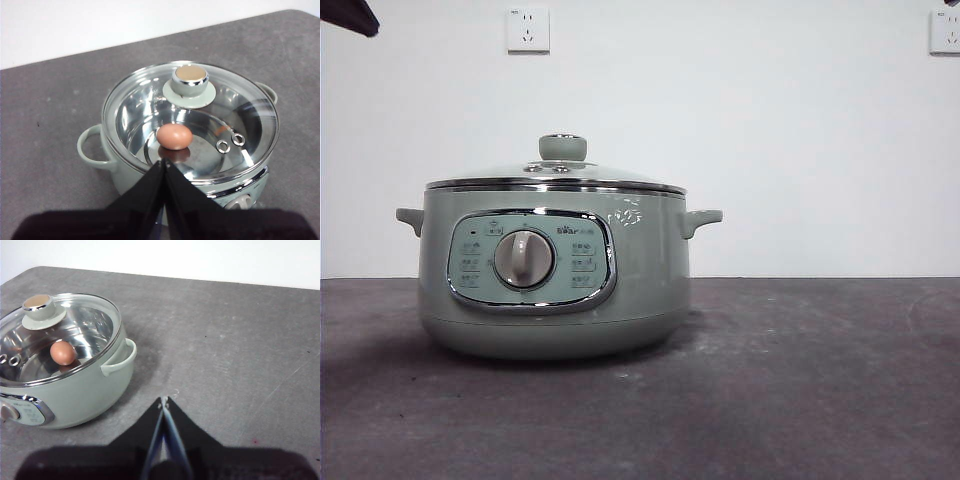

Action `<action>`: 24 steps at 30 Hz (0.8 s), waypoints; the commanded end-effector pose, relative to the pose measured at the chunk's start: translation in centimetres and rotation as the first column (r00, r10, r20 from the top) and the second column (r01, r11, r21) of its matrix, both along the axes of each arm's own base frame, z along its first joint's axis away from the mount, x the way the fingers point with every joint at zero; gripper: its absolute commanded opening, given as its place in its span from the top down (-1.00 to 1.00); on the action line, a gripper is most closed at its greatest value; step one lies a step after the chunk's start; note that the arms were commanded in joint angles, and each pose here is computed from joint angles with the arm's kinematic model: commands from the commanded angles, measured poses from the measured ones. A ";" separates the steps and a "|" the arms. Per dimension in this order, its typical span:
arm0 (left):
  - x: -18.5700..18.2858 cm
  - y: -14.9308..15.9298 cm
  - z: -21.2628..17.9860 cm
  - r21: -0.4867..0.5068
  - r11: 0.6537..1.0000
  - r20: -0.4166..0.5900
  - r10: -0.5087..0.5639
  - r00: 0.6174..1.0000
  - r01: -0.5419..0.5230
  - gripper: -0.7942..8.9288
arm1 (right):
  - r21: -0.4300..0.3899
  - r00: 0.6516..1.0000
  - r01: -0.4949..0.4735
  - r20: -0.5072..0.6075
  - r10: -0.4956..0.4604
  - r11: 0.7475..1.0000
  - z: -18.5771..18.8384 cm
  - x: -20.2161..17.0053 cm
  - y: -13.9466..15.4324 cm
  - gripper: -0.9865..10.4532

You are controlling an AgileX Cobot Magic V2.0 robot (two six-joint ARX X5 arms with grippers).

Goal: Pick up the egg,open the lid,put the egg in the pot,close the lid

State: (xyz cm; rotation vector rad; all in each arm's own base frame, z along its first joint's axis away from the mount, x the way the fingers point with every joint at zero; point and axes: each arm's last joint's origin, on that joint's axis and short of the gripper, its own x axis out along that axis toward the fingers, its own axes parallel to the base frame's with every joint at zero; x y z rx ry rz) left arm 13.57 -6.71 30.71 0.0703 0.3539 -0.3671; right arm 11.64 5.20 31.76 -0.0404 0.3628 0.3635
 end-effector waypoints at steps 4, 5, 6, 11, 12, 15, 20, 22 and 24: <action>0.3 -0.2 -0.2 0.001 1.000 -0.017 0.004 1.000 -0.004 0.84 | 0.012 1.000 0.005 -0.001 -0.005 1.000 -0.1 0.0 0.0 0.83; 0.3 -0.2 -0.3 0.001 1.000 -0.018 0.005 1.000 -0.005 0.84 | 0.012 1.000 0.005 -0.001 -0.005 1.000 -0.1 0.0 0.0 0.83; 0.3 -0.2 -0.3 0.002 1.000 -0.018 0.004 1.000 -0.004 0.84 | 0.012 1.000 0.005 -0.001 -0.005 1.000 -0.1 0.0 0.0 0.83; -1.1 0.7 0.2 0.070 0.997 0.035 -0.019 0.999 0.017 0.84 | 0.012 1.000 0.006 -0.002 -0.006 1.000 -0.1 0.0 0.0 0.83; -1.5 1.0 0.4 0.063 0.998 0.058 -0.015 0.998 0.011 0.84 | 0.012 1.000 0.006 -0.001 -0.006 1.000 -0.1 0.0 0.0 0.83; -2.6 2.1 0.4 0.047 0.999 0.147 0.015 0.989 -0.022 0.84 | 0.011 1.000 0.006 -0.002 -0.006 1.000 -0.1 0.0 0.0 0.83; -3.6 4.0 -2.9 -0.008 0.989 0.238 0.147 0.960 -0.149 0.84 | 0.012 1.000 0.006 -0.002 -0.006 1.000 -0.1 0.0 0.0 0.83; -3.9 4.6 -4.8 -0.018 0.983 0.248 0.182 0.952 -0.183 0.84 | 0.011 1.000 0.006 -0.002 -0.006 1.000 -0.1 0.0 0.0 0.83; -4.2 5.1 -6.8 -0.030 0.973 0.238 0.228 0.944 -0.228 0.84 | 0.011 1.000 0.006 -0.002 -0.006 1.000 -0.1 0.0 0.0 0.83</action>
